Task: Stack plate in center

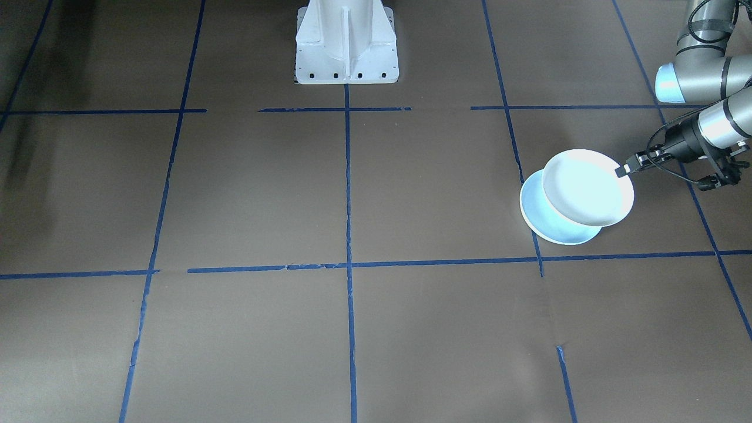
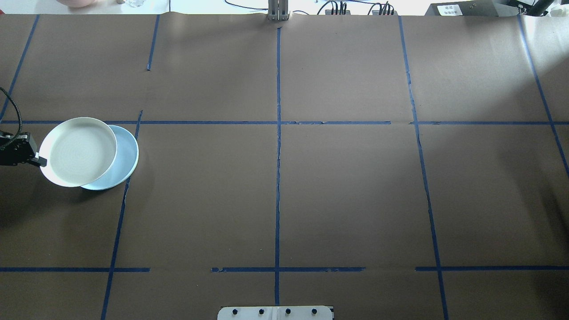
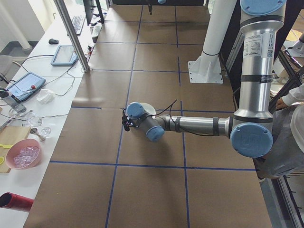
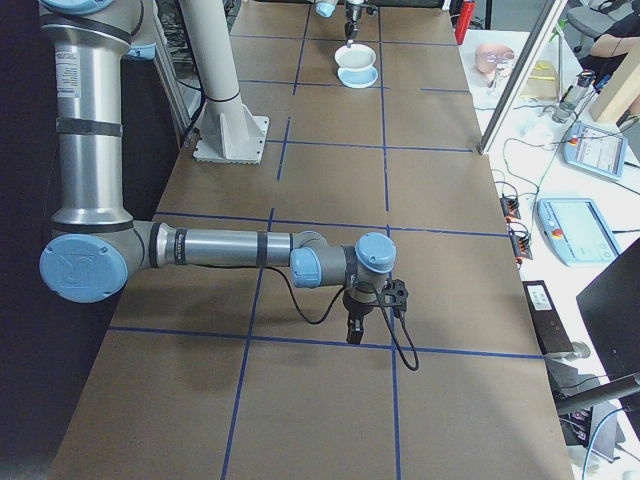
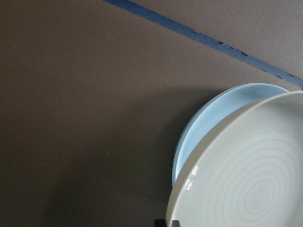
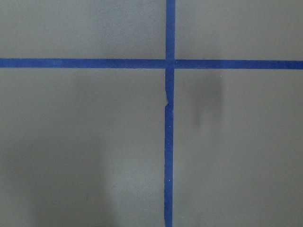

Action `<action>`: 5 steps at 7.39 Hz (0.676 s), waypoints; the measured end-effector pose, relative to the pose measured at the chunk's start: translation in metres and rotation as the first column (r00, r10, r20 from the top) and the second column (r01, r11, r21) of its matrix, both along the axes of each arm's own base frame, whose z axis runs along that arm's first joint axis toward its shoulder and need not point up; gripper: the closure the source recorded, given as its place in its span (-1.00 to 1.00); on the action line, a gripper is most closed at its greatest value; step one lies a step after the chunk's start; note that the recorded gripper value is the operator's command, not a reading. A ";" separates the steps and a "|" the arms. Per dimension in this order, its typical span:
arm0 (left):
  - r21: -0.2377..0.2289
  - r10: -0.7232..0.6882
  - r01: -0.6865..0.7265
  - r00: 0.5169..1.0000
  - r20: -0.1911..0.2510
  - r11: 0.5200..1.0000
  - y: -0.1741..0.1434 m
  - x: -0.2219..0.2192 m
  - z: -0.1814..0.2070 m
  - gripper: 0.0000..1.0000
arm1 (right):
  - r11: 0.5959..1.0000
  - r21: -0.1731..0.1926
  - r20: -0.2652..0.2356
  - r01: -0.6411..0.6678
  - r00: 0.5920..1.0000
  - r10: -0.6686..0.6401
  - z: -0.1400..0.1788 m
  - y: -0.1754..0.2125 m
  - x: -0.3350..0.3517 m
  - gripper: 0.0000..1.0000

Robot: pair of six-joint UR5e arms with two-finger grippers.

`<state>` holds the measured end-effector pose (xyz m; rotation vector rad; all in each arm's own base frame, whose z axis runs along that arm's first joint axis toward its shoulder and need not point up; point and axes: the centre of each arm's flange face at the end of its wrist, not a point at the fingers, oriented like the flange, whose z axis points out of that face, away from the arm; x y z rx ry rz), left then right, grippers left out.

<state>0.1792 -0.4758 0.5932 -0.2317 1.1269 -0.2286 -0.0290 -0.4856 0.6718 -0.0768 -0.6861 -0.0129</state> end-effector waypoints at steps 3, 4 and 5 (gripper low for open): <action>-0.013 -0.023 0.023 1.000 -0.018 1.000 -0.034 0.017 0.000 1.00 | 1.000 0.001 0.000 0.000 1.000 0.000 -0.001 -0.001 0.000 -1.00; -0.022 -0.038 0.037 0.999 -0.030 0.999 -0.037 0.019 -0.002 1.00 | 1.000 0.001 0.000 0.000 1.000 0.000 -0.001 -0.001 0.000 -1.00; -0.031 -0.049 0.048 0.998 -0.039 0.998 -0.036 0.019 -0.003 1.00 | 1.000 0.001 0.000 0.000 1.000 0.000 -0.001 -0.001 0.000 -1.00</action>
